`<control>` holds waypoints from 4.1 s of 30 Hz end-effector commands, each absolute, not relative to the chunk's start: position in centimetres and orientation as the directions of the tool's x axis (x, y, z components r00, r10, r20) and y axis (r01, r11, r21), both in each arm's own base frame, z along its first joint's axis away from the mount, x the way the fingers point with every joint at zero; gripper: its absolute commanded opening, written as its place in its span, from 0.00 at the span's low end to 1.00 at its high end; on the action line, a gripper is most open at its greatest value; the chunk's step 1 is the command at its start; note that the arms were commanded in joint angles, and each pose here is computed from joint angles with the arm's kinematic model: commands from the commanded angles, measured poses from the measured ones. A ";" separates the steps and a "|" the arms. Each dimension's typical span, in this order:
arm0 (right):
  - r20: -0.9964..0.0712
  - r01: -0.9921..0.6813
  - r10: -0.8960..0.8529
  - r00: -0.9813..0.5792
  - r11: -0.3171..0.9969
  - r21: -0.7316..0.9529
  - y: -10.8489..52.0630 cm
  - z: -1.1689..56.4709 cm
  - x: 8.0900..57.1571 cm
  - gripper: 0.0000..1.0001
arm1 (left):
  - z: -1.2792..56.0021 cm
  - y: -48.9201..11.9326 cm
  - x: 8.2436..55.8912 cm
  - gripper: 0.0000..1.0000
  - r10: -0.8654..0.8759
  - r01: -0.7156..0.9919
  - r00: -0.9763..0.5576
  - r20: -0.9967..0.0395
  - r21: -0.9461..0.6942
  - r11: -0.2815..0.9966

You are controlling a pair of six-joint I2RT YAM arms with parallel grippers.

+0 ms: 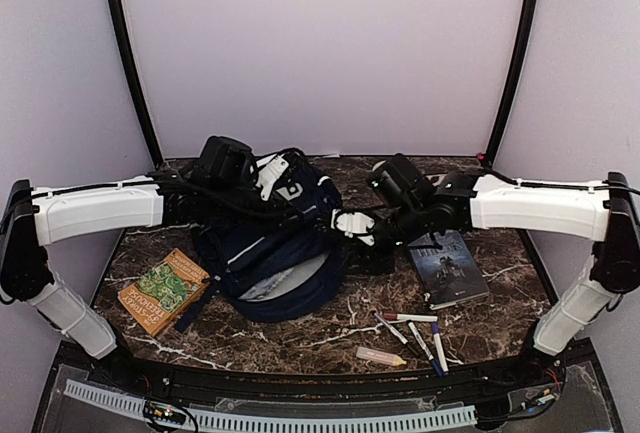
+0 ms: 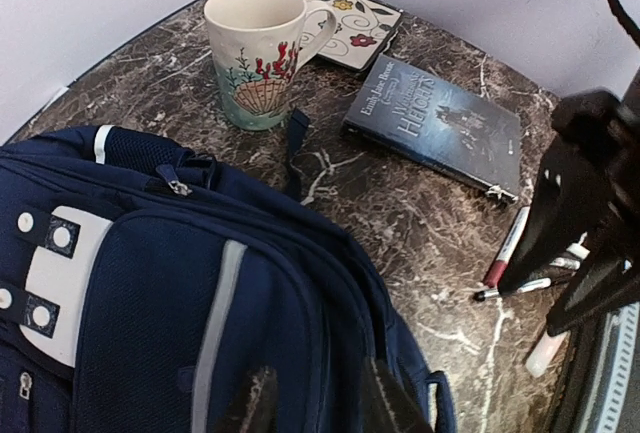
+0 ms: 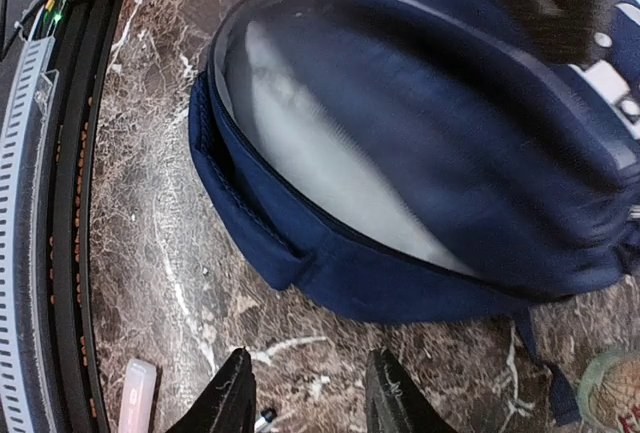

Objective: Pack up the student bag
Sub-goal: Place the largest pocket of the bag in the student bag, then pick up the book at the center of the board.

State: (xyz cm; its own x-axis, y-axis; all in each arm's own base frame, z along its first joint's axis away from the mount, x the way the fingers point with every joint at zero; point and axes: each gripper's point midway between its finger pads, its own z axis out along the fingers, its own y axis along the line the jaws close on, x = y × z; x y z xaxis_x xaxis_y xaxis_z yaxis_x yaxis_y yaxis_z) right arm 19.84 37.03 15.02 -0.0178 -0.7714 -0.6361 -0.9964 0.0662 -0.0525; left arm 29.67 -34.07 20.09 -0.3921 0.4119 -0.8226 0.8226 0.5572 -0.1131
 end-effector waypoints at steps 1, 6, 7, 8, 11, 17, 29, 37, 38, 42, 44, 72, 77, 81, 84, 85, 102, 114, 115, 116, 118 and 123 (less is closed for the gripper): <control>-0.680 -0.989 -0.725 -0.111 0.150 0.001 33.1 18.2 20.6 0.39 | 22.7 -36.3 27.2 0.37 0.389 0.855 -0.387 -0.836 -0.167 0.491; -0.654 -0.944 -0.713 -0.252 0.329 0.005 26.9 17.7 23.4 0.39 | 25.3 -38.3 25.6 0.48 0.365 0.864 -0.376 -0.851 -0.179 0.471; -0.651 -0.926 -0.703 -0.286 0.376 0.001 25.6 17.7 24.2 0.39 | 25.8 -38.7 25.7 0.48 0.347 0.855 -0.386 -0.855 -0.190 0.482; -0.648 -0.906 -0.690 -0.323 0.424 -0.001 24.4 17.6 24.9 0.39 | 26.1 -39.2 25.7 0.49 0.325 0.846 -0.401 -0.857 -0.211 0.490; -0.624 -0.836 -0.650 -0.434 0.548 0.010 20.3 17.2 26.9 0.39 | 26.5 -41.4 25.8 0.50 0.230 0.809 -0.464 -0.856 -0.303 0.503; -0.569 -0.678 -0.540 -0.620 0.733 0.043 12.6 15.5 29.6 0.48 | 24.5 -47.1 25.7 0.53 0.098 0.748 -0.583 -0.807 -0.486 0.452; -0.402 -0.492 -0.413 -0.817 0.863 0.115 5.3 10.5 29.3 0.52 | 15.8 -55.0 27.0 0.59 -0.016 0.497 -0.797 -0.603 -0.671 0.550; -0.284 -0.451 -0.384 -0.879 0.862 0.230 4.0 7.0 30.0 0.54 | 11.1 -57.2 28.5 0.70 -0.086 0.335 -0.873 -0.481 -0.717 0.612; -0.270 -0.441 -0.373 -0.888 0.857 0.267 4.1 6.7 30.0 0.54 | 10.7 -57.3 28.6 0.72 -0.090 0.328 -0.874 -0.478 -0.715 0.618; -0.228 -0.417 -0.355 -0.906 0.841 0.346 4.1 5.5 30.2 0.54 | 9.5 -57.9 29.2 0.74 -0.097 0.302 -0.880 -0.464 -0.706 0.641; -0.220 -0.419 -0.361 -0.906 0.835 0.356 4.2 5.1 30.3 0.54 | 8.9 -58.3 29.3 0.74 -0.103 0.283 -0.888 -0.447 -0.711 0.644; -0.105 -0.387 -0.395 -0.913 0.754 0.531 6.6 1.2 28.6 0.47 | 3.7 -61.1 29.6 0.70 -0.250 -0.023 -0.957 -0.145 -0.823 0.567; -0.084 -0.408 -0.432 -0.898 0.743 0.530 7.9 0.5 27.8 0.47 | 3.8 -61.9 29.7 0.68 -0.247 -0.018 -0.959 -0.139 -0.839 0.543; -0.078 -0.421 -0.453 -0.888 0.733 0.534 8.9 0.3 27.4 0.46 | 4.0 -62.3 29.8 0.68 -0.246 -0.012 -0.959 -0.138 -0.850 0.526; -0.075 -0.425 -0.461 -0.884 0.727 0.540 9.5 0.3 27.2 0.46 | 4.9 -62.9 30.0 0.68 -0.244 0.022 -0.957 -0.156 -0.879 0.476; -0.076 -0.428 -0.464 -0.882 0.725 0.540 9.7 0.2 27.1 0.46 | 5.4 -63.3 30.0 0.68 -0.243 0.038 -0.956 -0.162 -0.894 0.446; -0.066 -0.435 -0.476 -0.877 0.727 0.531 10.3 -0.4 26.5 0.45 | 9.1 -65.0 29.7 0.37 -0.225 0.146 -0.952 -0.209 -0.953 0.265; -0.098 -0.441 -0.459 -0.883 0.742 0.505 9.7 1.0 26.6 0.45 | 10.7 -64.2 29.0 0.07 -0.223 0.215 -0.939 -0.261 -0.954 0.210; -0.101 -0.438 -0.452 -0.886 0.747 0.501 9.5 1.2 26.7 0.45 | 11.1 -64.1 28.9 0.05 -0.225 0.230 -0.936 -0.272 -0.953 0.196; -0.100 -0.431 -0.443 -0.891 0.752 0.499 9.2 1.4 26.7 0.46 | 11.7 -64.0 28.9 0.02 -0.227 0.247 -0.931 -0.285 -0.952 0.183; -0.104 -0.418 -0.425 -0.899 0.764 0.492 8.5 1.9 26.7 0.49 | 13.0 -64.0 28.6 0.00 -0.217 0.292 -0.921 -0.323 -0.942 0.165; -0.132 -0.378 -0.361 -0.923 0.793 0.478 6.1 4.1 27.1 0.55 | 16.1 -63.8 27.8 0.00 -0.198 0.402 -0.887 -0.418 -0.908 0.116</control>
